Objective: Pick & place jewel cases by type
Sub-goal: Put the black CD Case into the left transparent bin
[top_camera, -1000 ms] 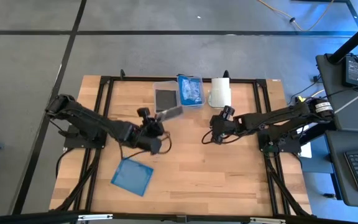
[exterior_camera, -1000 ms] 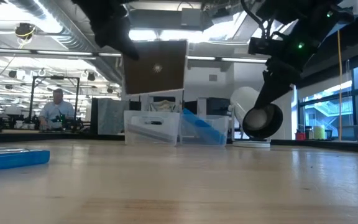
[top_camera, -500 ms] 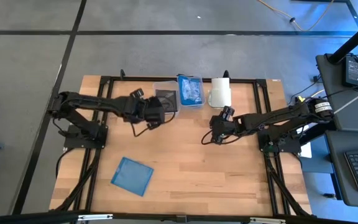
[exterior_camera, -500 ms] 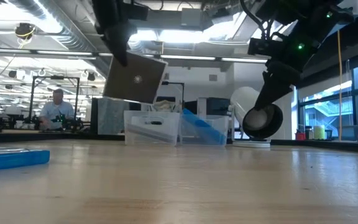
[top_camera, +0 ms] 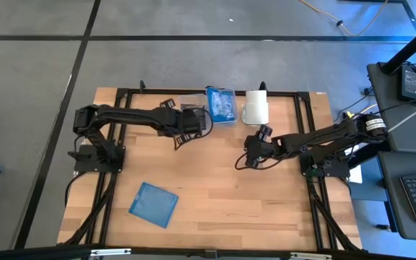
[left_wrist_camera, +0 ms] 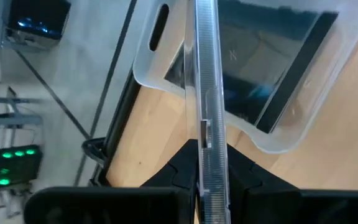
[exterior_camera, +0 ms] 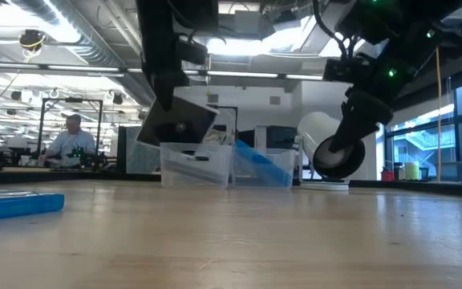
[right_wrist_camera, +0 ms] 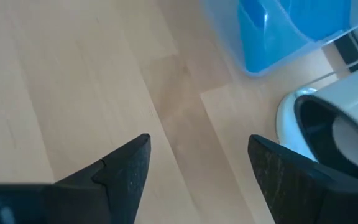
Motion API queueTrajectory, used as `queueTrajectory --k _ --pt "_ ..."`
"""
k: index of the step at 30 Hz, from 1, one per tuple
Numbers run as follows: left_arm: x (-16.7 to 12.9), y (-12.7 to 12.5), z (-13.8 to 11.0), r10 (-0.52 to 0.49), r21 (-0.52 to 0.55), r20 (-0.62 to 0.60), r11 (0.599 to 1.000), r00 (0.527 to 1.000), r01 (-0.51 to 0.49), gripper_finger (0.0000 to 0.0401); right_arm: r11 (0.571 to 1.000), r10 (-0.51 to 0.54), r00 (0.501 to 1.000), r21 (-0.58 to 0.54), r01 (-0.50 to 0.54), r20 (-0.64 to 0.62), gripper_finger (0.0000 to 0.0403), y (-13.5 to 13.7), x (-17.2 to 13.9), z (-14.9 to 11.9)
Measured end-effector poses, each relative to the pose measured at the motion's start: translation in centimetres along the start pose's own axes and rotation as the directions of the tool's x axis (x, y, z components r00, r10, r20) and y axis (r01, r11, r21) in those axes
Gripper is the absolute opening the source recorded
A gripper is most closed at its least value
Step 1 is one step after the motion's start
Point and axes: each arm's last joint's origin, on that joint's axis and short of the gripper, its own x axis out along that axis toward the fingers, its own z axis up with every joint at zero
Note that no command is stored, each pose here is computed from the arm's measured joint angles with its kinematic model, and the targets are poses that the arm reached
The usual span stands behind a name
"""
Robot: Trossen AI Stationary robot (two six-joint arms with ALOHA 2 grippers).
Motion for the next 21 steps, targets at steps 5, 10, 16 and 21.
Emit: queueTrajectory --k 5,10,16,21 --pt "0.3 -0.4 0.1 0.038 0.053 0.002 0.998 0.999 -0.038 0.0031 0.999 0.030 0.998 0.040 -0.033 0.052 0.0273 0.3 0.9 -1.1" --pt "-0.3 -0.4 -0.1 0.111 0.089 0.032 0.990 0.993 -0.113 0.0031 0.959 0.161 0.971 0.205 -0.197 0.178 0.0273 0.9 1.5 -1.4" --pt "-2.1 -1.0 -0.5 0.350 0.173 0.175 0.909 0.920 -0.379 0.0031 0.871 0.230 0.874 0.311 -0.382 0.428 0.0273 1.2 1.1 -0.2" --pt "-4.2 -2.6 -0.8 0.484 0.162 0.338 0.814 0.807 -0.557 0.0031 0.858 0.198 0.727 0.243 -0.453 0.657 0.0273 1.1 0.1 1.9"
